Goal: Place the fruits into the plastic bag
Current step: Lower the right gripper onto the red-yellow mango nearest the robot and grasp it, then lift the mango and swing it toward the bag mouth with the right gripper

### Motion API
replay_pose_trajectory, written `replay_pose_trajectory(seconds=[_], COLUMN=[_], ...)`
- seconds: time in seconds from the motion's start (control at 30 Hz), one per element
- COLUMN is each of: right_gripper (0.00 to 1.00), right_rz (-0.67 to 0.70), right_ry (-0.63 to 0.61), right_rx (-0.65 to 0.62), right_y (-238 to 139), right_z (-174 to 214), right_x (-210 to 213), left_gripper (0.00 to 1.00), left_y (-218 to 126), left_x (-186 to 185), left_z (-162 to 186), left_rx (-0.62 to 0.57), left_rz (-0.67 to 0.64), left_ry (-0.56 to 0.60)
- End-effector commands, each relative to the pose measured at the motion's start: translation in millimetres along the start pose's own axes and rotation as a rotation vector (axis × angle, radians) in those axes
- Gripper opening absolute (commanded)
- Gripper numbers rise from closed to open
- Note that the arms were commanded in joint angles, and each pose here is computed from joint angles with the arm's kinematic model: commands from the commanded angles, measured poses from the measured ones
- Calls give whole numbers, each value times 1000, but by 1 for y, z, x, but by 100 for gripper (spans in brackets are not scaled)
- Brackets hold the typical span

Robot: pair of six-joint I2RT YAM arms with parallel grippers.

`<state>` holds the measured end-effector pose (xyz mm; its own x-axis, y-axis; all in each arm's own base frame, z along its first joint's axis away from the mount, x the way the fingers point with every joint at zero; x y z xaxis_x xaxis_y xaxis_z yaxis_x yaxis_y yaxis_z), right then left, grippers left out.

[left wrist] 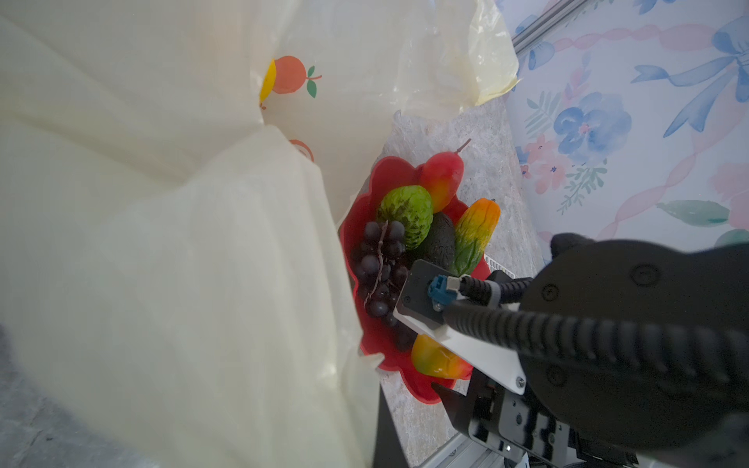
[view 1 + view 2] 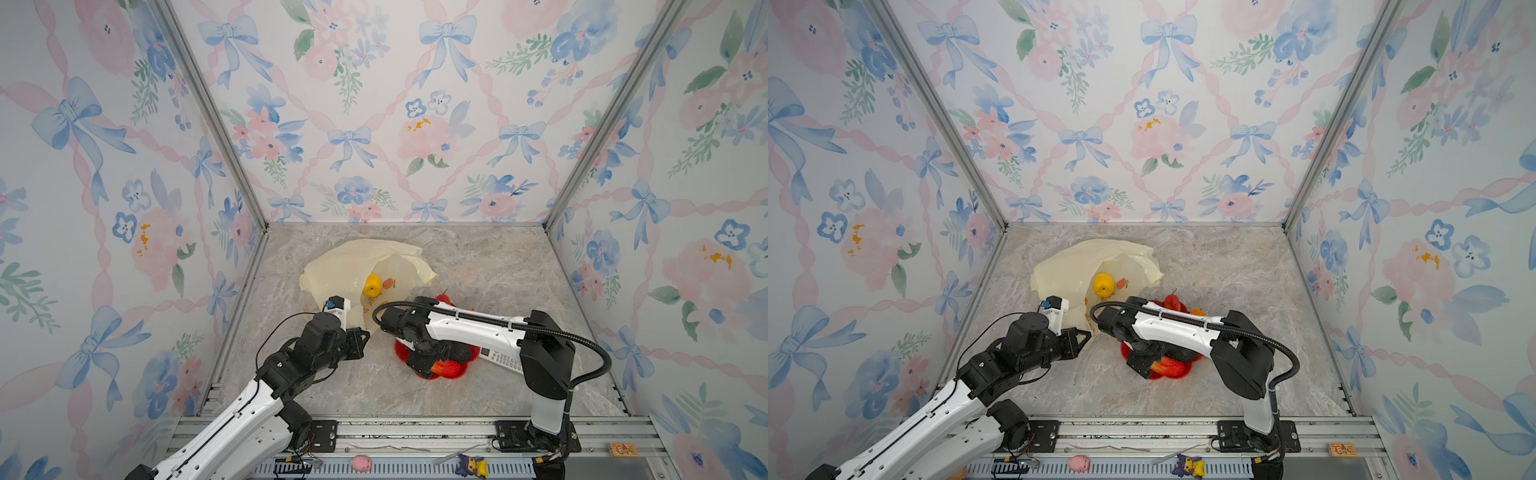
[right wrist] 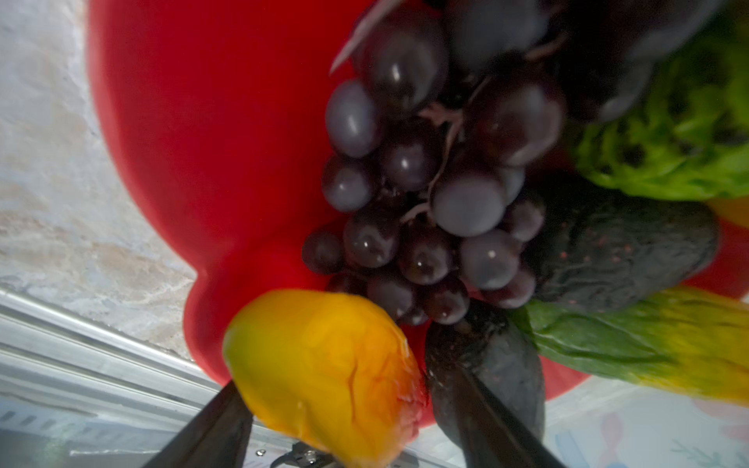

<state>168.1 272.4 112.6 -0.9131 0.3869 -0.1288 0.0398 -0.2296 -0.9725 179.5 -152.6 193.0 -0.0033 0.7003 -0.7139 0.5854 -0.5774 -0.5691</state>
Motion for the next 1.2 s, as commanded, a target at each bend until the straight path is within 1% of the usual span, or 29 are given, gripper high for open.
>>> replay_pose_trajectory(seconds=[0.0, 0.2, 0.3, 0.33, 0.43, 0.53, 0.77, 0.9, 1.0, 1.17], right_gripper=[70, 64, 60, 58, 47, 41, 37, 37, 37, 37], right_rz=[20, 29, 36, 38, 42, 51, 79, 103, 78, 25], right_ry=[-8, -10, -7, -4, -2, 4, 8, 22, 68, 199], right_rx=[25, 34, 32, 30, 23, 18, -5, -46, -120, -240], right_y=[8, 10, 10, 9, 7, 4, -11, -30, -54, -90], right_z=[0, -1, -1, -1, -1, 0, 4, 9, 12, 20], right_x=[2, 0, -1, -2, -2, -4, -10, -20, -31, -57], left_gripper=[0, 0, 0, 0, 0, 0, 0, 0, 0, 0], left_y=[1, 2, 2, 3, 2, 2, 2, 2, 2, 2], left_x=[1, 0, -1, -1, -1, -1, -1, -1, -2, -4], left_z=[1, 0, 0, 0, 0, 0, 0, -1, -1, -2], left_rx=[-8, -5, -6, -6, -6, -9, -11, -11, -8, -12], left_rz=[2, 0, 3, 2, 4, 4, 8, 9, 11, 15], left_ry=[-5, -2, -2, -2, -1, -3, -7, -5, -1, 5])
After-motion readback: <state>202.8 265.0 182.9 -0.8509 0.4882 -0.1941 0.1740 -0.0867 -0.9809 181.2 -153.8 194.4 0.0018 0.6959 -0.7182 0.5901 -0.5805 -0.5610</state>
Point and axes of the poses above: each gripper's point midway between its finger pads, its own y axis out along the fingers, its own x axis along the line the jaws close on, z = x × y, the point moved 4 cm from there along -y, back along the fingers, and after that the axes turned 12 degrees about -y, right-handed, at the moved point
